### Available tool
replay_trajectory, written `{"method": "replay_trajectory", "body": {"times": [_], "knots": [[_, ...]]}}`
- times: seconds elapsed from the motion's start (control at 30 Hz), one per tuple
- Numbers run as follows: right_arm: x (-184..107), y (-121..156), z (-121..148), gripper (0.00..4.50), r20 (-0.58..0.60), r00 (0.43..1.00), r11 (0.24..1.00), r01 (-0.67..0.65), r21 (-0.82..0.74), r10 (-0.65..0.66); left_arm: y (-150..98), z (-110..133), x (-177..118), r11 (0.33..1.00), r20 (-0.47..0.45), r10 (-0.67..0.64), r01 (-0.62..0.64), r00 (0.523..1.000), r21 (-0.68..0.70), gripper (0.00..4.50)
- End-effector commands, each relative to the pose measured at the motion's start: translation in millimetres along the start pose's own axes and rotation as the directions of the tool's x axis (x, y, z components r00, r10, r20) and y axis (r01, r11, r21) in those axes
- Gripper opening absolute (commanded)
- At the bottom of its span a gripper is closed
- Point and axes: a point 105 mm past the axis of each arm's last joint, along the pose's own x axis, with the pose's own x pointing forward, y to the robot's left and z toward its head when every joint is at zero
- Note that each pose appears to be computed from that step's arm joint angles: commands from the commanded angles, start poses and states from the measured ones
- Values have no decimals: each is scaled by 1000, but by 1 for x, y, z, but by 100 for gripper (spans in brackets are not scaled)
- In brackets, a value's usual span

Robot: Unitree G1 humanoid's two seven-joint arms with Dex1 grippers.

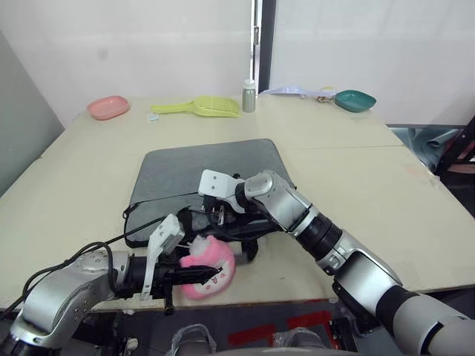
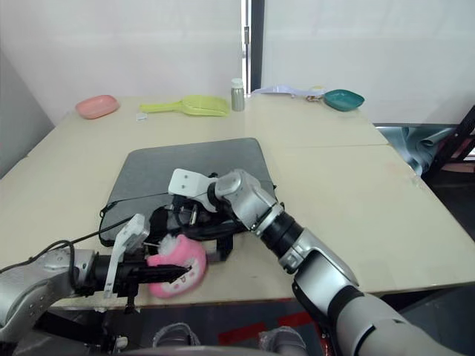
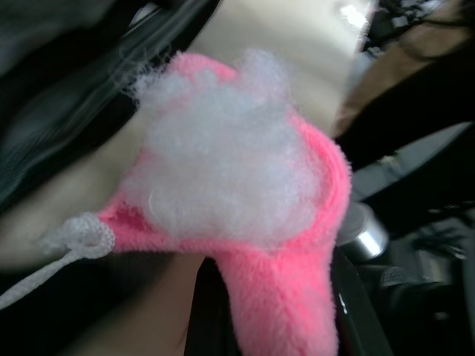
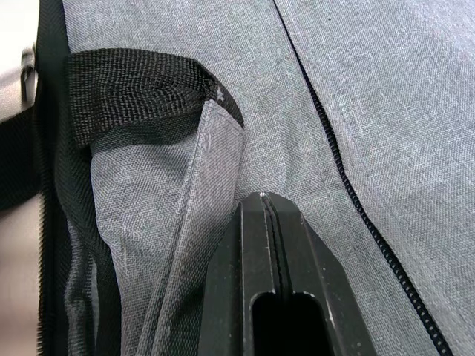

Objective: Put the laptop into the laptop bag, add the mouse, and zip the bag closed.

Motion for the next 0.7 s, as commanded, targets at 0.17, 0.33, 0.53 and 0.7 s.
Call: {"method": "replay_trajectory", "body": {"times": [0.17, 0.33, 0.53, 0.7], "knots": [[4, 5, -27, 0, -99, 995, 999, -16, 47, 21, -21, 13, 8, 985, -35, -168, 169, 985, 38, 2], [3, 4, -27, 0, -100, 995, 999, -16, 45, 20, -16, 15, 17, 976, -63, -212, 215, 975, 34, 2], [2, 3, -28, 0, -105, 994, 999, -16, 41, 21, -17, 21, 36, 960, -65, -276, 278, 959, 22, 2], [2, 4, -28, 0, -106, 994, 999, -21, 38, 25, -17, 27, 42, 962, -51, -268, 270, 962, 38, 2]]}}
